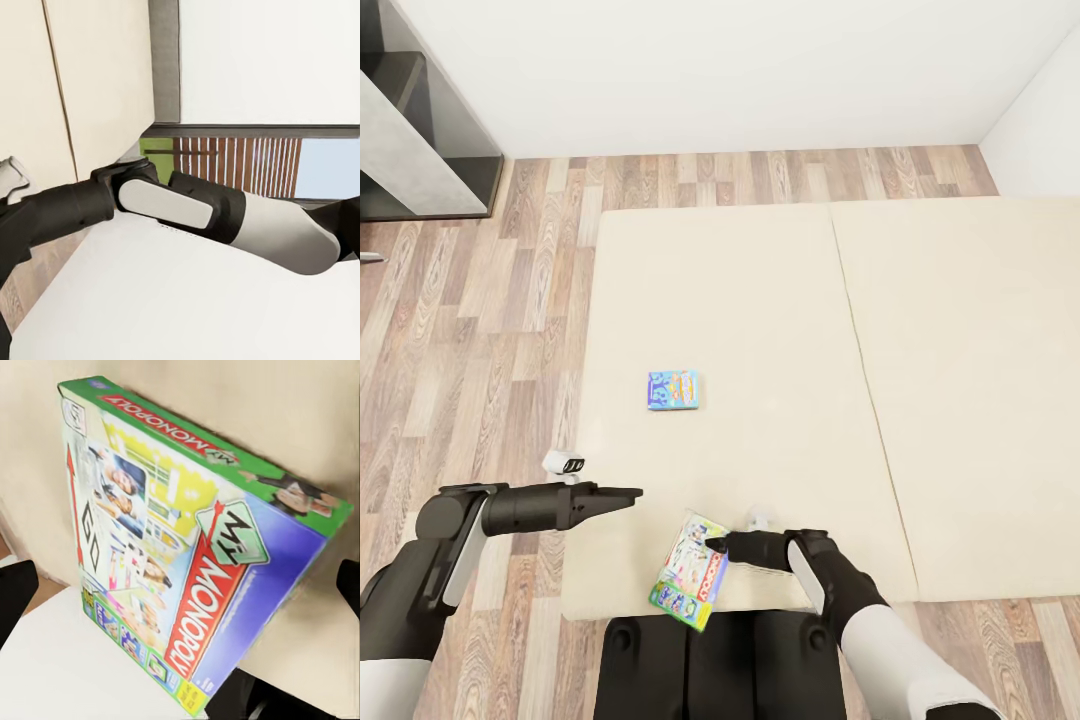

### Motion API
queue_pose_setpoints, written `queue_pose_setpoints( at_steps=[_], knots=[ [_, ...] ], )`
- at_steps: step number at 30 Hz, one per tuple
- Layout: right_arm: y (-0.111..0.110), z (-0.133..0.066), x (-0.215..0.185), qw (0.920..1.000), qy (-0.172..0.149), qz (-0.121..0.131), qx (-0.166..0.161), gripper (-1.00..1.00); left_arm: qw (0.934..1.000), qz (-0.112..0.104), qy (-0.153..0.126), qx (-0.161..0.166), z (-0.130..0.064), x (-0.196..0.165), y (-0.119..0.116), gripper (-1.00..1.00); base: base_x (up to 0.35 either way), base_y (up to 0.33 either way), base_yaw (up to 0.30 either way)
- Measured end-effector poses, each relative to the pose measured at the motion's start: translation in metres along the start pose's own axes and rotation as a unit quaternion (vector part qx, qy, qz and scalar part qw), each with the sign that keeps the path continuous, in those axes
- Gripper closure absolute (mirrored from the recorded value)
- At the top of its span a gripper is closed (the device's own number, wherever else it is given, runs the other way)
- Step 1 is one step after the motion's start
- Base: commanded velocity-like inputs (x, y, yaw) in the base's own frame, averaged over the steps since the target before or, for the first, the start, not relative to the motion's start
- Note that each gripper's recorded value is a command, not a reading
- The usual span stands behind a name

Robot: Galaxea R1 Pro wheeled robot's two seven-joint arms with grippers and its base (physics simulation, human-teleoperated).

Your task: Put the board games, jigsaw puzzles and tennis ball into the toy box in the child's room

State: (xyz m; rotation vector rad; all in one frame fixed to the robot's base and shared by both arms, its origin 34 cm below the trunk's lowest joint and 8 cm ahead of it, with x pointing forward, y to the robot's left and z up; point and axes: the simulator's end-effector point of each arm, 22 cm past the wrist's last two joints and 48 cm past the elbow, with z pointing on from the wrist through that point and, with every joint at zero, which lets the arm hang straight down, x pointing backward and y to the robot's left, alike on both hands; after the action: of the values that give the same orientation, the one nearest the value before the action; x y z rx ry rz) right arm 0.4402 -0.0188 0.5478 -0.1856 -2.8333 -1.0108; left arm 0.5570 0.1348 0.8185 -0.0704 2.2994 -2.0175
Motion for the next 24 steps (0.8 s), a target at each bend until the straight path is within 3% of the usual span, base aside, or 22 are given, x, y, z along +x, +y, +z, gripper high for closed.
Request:
queue_pose_setpoints(
  at_steps=[18, 24],
  knots=[
    [-0.0008, -0.0025, -0.0082, 0.9999, -0.006, -0.008, 0.006, -1.00, 1.0000, 0.000, 0.000, 0.000, 0.0009, 0.0003, 0.0002, -1.00, 0.000, 0.000, 0.000],
    [-0.0064, -0.0011, -0.0059, 0.9998, -0.004, -0.002, 0.022, -1.00, 1.0000, 0.001, 0.000, 0.000, 0.0004, 0.0000, -0.0001, -1.00, 0.000, 0.000, 0.000]
  ],
)
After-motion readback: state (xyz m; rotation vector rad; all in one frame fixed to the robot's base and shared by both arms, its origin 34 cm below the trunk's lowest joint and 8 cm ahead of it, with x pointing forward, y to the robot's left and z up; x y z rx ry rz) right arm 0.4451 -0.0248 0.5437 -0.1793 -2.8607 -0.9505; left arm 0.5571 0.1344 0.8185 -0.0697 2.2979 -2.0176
